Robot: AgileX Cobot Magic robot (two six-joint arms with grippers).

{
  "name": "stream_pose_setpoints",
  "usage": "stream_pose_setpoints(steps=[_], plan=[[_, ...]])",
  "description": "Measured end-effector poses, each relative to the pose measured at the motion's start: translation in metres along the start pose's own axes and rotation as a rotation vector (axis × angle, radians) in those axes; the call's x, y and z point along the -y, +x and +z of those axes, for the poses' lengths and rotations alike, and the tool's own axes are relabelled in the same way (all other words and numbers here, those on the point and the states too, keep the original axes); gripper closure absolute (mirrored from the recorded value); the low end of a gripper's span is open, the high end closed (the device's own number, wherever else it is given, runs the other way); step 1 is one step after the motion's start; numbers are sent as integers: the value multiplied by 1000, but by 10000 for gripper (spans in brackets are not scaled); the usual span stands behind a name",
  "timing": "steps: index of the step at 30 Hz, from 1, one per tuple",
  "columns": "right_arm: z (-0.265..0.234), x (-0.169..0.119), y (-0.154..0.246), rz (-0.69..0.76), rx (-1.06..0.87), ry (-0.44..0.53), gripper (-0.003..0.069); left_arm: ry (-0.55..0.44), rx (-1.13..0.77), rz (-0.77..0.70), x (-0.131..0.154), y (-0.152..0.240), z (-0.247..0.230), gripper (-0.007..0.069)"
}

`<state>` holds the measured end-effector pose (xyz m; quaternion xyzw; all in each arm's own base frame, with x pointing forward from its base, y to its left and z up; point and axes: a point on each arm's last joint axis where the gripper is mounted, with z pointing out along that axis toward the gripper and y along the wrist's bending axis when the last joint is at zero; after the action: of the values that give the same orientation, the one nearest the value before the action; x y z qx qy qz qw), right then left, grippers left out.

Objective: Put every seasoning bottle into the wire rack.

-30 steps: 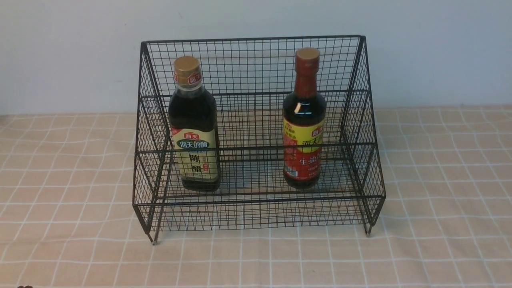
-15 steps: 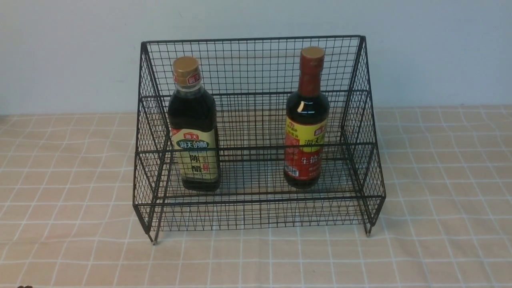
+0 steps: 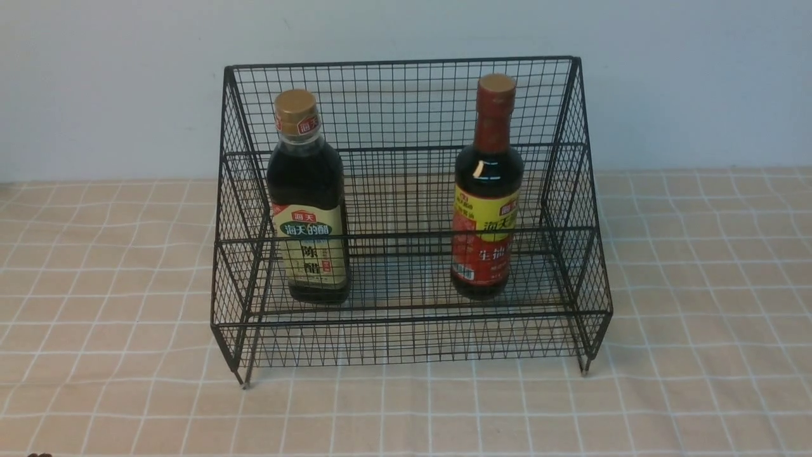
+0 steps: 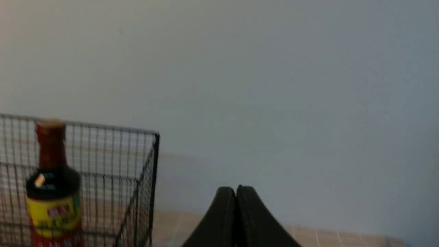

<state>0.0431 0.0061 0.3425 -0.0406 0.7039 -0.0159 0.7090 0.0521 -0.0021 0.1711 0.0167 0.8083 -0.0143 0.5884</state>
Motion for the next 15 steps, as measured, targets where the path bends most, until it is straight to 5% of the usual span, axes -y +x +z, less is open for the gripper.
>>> stream_pose_setpoints(steps=[8,15], plan=[[3,6,81,123,-175,126,672,0,0,0,0,0,0,632],[5,-4,136,52,-211,38,672,0,0,0,0,0,0,632]])
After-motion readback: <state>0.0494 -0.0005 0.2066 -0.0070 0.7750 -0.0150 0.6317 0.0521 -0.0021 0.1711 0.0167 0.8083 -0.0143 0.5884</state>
